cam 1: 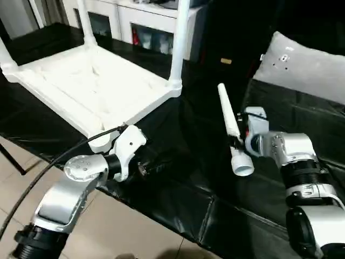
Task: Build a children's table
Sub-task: Pick table leg
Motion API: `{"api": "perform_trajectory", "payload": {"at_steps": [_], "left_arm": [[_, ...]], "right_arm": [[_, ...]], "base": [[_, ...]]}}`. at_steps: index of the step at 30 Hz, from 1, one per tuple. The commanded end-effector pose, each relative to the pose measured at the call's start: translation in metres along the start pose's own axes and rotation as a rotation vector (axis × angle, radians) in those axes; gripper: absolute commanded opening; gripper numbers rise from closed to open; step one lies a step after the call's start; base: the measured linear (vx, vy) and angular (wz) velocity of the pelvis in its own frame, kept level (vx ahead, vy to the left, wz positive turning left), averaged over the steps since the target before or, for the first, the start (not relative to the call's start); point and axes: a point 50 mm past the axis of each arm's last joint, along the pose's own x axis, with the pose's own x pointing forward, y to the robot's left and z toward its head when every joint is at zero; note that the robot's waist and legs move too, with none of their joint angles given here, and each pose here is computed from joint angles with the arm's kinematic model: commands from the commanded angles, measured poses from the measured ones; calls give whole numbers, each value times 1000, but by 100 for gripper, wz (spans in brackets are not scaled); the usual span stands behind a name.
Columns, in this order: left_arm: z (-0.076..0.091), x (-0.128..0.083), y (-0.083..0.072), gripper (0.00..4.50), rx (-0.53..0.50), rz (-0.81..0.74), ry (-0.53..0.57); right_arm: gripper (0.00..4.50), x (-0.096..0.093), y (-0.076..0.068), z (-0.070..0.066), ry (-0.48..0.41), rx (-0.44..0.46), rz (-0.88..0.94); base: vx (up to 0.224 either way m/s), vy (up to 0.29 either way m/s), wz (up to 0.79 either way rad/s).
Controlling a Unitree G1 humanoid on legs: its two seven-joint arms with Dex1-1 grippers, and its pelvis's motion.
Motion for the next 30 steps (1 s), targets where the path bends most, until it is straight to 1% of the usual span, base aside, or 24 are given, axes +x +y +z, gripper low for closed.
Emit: {"api": "perform_trajectory", "payload": {"at_steps": [1,5,6,10,11,12,14,17,20,21,22,25,27,30], "left_arm": [[6,2,-2,450,16,-23,-4],[6,4,-3,450,15,-28,-4],[6,5,-3,450,16,-29,-5],[7,8,-4,450,20,-31,-11],[7,8,-4,450,20,-30,-13],[7,9,-5,450,18,-29,-16],[7,9,-6,450,14,-28,-18],[6,9,-6,450,10,-27,-17],[6,10,-6,450,8,-26,-17],[6,10,-6,450,8,-25,-19],[6,11,-6,450,7,-24,-20],[6,12,-7,450,6,-24,-22],[6,13,-7,450,2,-25,-25],[6,13,-7,450,0,-25,-27]], "right_arm": [[321,-4,-2,5,14,22,30],[278,-5,-4,4,37,30,36],[278,-5,-5,4,43,27,38],[240,-6,-6,2,53,7,43],[240,-7,-6,2,57,3,46],[226,-7,-6,0,63,1,51],[219,-6,-6,-1,69,1,56],[194,-6,-6,-2,72,5,58],[187,-6,-6,-2,72,-4,60],[186,-5,-6,-1,27,50,64],[186,-6,-7,0,4,63,65],[186,-6,-8,0,8,73,61],[185,-6,-6,-1,3,88,77],[185,-6,-6,-4,11,76,67]], "base": [[0,0,0],[0,0,0],[0,0,0],[0,0,0],[0,0,0],[0,0,0],[0,0,0],[0,0,0],[0,0,0],[0,0,0],[0,0,0],[0,0,0],[0,0,0],[0,0,0]]}}
